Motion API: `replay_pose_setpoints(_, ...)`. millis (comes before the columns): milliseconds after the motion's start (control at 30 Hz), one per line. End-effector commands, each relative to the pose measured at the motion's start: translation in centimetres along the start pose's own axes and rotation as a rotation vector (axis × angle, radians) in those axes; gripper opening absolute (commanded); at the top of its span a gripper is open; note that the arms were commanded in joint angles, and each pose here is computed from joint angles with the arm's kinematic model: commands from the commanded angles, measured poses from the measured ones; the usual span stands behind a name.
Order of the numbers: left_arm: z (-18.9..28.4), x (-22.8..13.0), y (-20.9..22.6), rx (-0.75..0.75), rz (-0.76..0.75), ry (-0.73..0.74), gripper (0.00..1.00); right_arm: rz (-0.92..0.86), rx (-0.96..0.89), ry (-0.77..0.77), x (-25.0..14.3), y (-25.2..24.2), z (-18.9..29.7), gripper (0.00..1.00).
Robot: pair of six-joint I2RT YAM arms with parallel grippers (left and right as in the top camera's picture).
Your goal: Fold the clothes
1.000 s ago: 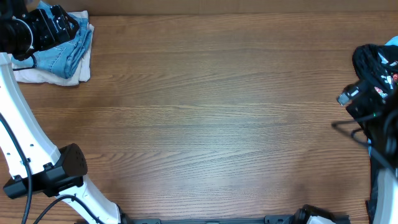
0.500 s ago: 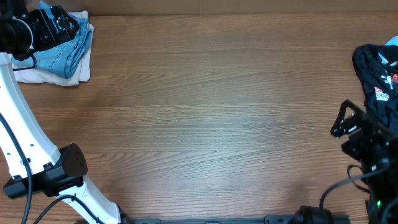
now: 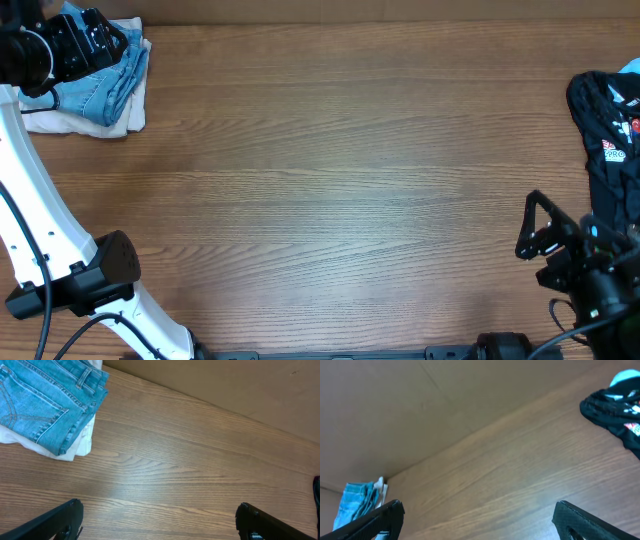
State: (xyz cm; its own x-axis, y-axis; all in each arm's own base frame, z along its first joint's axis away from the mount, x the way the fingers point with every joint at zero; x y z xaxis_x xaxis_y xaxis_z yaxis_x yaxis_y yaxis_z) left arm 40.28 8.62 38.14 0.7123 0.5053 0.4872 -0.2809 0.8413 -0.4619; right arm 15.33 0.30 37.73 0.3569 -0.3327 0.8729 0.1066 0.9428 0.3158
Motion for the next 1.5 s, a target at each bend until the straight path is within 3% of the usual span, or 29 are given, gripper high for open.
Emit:
replay_pose_setpoints(0,1.1,-0.1,-0.5,-0.018,-0.033,-0.022,1.0,0.0,0.004,-0.014,-0.2,0.0,1.1,1.0)
replay_pose_setpoints(200,1.1,-0.1,-0.5,-0.018,-0.033,-0.022,1.0,0.007,-0.027,0.0,-2.1,-1.1,3.2,1.0)
replay_pose_setpoints(367,1.1,-0.1,-0.5,-0.018,-0.033,-0.022,1.0,0.052,-0.012,-0.092,-2.3,-1.5,3.8,1.0)
replay_pose_setpoints(633,1.1,-0.1,-0.5,-0.018,-0.033,-0.022,1.0,0.301,0.044,-0.182,-4.9,-1.6,-1.5,1.0)
replay_pose_setpoints(900,1.1,-0.1,-0.5,-0.018,-0.033,-0.022,1.0,0.335,0.115,-0.357,-8.0,-1.8,-7.7,1.0)
replay_pose_setpoints(1067,1.1,-0.1,-0.5,-0.018,-0.033,-0.022,1.0,0.416,0.196,-0.455,-9.6,-1.0,-9.0,1.0)
replay_pose_setpoints(1467,1.1,-0.1,-0.5,-0.018,-0.033,-0.022,1.0,0.407,0.186,-0.536,-10.8,-1.7,-11.0,1.0)
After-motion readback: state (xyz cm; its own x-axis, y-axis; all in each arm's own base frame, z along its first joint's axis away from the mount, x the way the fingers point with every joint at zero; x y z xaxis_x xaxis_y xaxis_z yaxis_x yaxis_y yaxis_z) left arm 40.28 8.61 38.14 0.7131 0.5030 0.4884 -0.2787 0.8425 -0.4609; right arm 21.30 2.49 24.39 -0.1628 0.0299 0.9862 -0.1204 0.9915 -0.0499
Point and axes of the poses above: each gripper's point midway between its finger pads, its own z axis back along the fingers, its own y axis along the line the jaws close on, x = y × z, the point moved 2 cm from there along z, back along the fingers, and after that the axes turned 10 degrees about z, right-handed, at the moved point
